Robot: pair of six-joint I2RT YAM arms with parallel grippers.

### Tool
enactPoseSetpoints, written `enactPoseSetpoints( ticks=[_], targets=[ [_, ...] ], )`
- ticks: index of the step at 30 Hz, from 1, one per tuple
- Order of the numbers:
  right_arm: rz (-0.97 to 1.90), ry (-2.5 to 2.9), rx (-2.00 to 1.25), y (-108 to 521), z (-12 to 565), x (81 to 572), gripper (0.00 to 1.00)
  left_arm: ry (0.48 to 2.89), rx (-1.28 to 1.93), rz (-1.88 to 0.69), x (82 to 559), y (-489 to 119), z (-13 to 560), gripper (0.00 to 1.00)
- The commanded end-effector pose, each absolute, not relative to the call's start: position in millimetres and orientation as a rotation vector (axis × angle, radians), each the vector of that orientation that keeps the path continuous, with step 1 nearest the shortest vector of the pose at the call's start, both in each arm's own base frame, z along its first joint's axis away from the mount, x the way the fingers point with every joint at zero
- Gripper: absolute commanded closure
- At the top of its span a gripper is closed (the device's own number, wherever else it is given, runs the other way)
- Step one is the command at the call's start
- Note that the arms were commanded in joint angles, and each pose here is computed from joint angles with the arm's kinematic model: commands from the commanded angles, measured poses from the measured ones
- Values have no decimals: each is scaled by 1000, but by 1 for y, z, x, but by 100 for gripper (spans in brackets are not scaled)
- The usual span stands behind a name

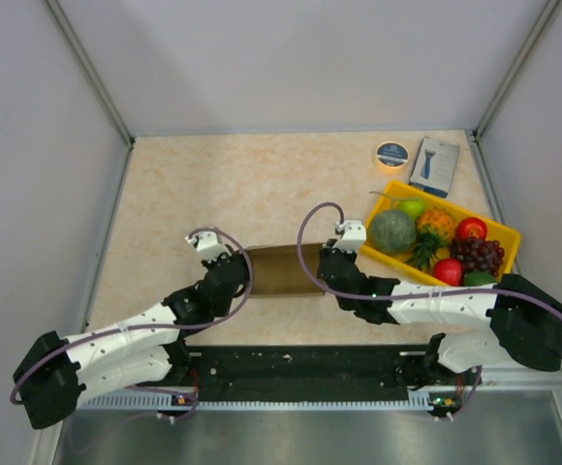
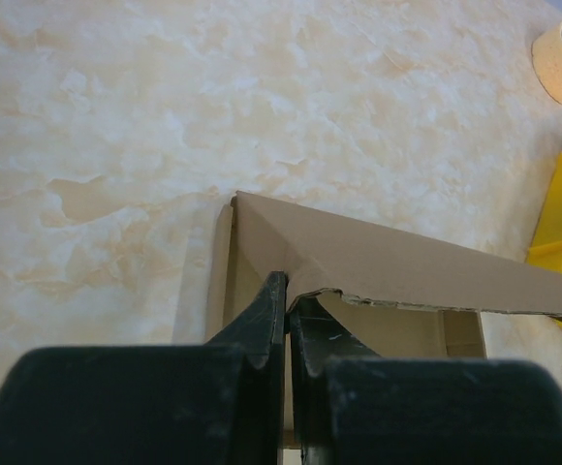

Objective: Fold the paper box

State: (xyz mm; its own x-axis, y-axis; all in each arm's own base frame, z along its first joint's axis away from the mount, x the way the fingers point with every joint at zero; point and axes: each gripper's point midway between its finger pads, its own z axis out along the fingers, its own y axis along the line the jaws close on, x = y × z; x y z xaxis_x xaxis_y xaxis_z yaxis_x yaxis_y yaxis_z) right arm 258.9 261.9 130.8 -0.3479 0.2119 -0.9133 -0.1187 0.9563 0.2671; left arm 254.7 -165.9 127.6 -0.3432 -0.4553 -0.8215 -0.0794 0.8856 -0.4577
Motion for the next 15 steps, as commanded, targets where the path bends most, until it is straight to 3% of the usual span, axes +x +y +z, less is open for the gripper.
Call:
enactPoseSetpoints(
  ticks=[1,7,15],
  targets=[
    [373,1879,134,271,146,261,100,1967,-358,-398,241,-161,105,100],
    [362,1880,127,274,151,259,100,1977,-332,-402,240,-163,107,100],
    [354,1939,56,259,104,237,100,2009,-351,-395,233,-159,89,100]
  ],
)
